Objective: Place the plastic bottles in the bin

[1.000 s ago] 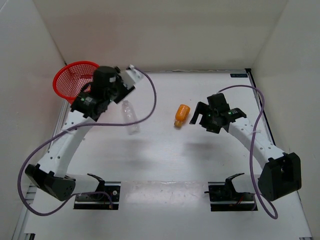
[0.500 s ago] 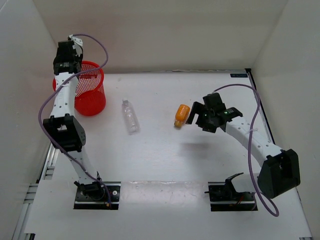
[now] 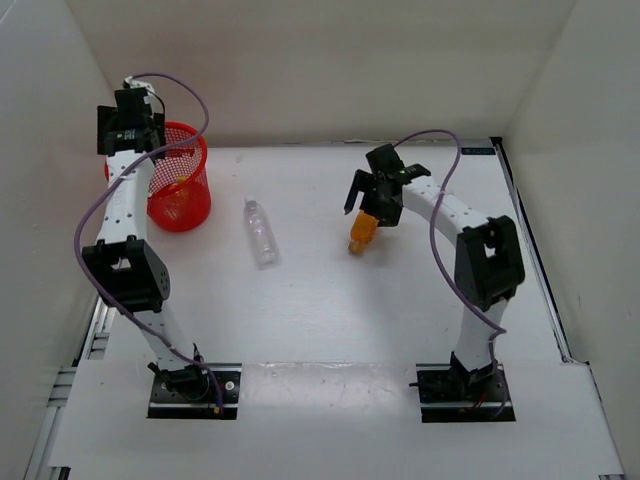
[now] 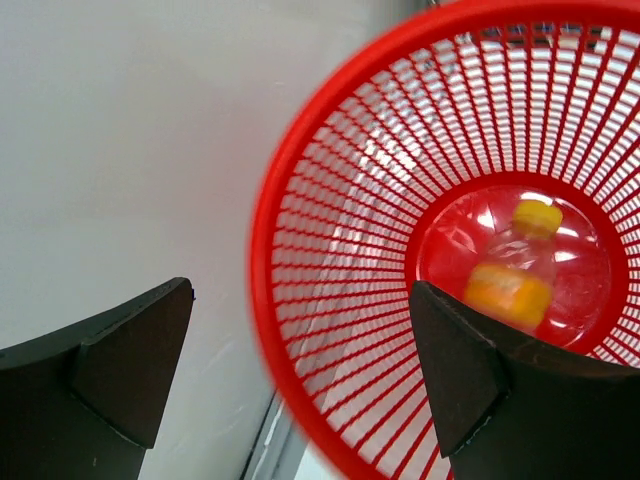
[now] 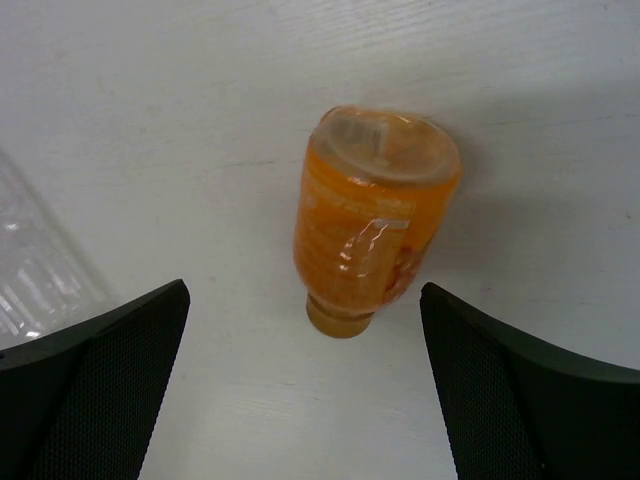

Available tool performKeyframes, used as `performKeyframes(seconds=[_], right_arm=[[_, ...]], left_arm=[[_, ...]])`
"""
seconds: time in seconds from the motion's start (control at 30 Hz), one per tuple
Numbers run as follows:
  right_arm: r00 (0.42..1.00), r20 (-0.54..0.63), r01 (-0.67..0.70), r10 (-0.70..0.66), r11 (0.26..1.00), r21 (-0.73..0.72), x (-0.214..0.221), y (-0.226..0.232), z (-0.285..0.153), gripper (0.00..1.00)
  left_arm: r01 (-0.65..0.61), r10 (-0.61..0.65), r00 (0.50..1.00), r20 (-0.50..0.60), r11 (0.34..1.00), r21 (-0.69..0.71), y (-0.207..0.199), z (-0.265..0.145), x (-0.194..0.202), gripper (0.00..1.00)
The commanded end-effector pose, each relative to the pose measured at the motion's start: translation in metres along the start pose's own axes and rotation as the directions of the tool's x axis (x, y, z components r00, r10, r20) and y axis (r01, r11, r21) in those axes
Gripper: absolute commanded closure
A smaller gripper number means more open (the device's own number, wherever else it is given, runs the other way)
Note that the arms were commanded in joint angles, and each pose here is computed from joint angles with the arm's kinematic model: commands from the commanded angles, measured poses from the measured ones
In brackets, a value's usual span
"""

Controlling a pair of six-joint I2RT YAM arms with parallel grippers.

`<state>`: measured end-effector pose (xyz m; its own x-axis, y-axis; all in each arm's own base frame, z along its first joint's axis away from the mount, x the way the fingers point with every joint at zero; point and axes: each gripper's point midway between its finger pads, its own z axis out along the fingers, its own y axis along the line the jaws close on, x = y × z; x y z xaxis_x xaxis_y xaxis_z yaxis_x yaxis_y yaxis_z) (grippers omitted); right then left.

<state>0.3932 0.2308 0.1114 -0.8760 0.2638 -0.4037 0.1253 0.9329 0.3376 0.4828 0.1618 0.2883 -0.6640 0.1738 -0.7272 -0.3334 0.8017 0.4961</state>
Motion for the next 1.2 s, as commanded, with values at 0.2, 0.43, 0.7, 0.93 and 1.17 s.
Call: performKeyframes(seconds=[0.2, 0.43, 0.7, 0.93, 1.17], right_arm=[[0.991, -0.06, -0.107, 0.123, 0.969, 0.222, 0.0, -0.035, 0.043, 0.01], [0.991, -0.053, -0.108, 0.121, 0.973, 0.202, 0.001, -0.039, 0.054, 0.41], [0.997, 0.076, 0.005, 0.013, 0.974, -0.225, -0.026, 0.044, -0.009, 0.84], [0.958, 0.281, 0.179, 0.063, 0.636, -0.751, -0.011, 0.179, -0.154, 0.97], [0.963, 0.262, 0.202, 0.068, 0.463, -0.863, 0.029, 0.244, -0.204, 1.0]], left_arm=[[0.099, -0.123, 0.952, 0.28, 0.99, 0.099, 0.049, -0.148, -0.031, 0.0], [-0.294, 0.106, 0.918, 0.382, 0.828, 0.477, -0.048, -0.216, 0.035, 0.0], [-0.451, 0.136, 0.884, 0.447, 0.498, 0.741, -0.109, -0.29, 0.082, 0.0], [-0.522, -0.069, 0.84, 0.538, 0.17, 0.836, -0.135, -0.372, 0.071, 0.0], [-0.399, -0.018, 0.917, 0.399, 0.028, 0.917, -0.178, -0.373, 0.08, 0.0]])
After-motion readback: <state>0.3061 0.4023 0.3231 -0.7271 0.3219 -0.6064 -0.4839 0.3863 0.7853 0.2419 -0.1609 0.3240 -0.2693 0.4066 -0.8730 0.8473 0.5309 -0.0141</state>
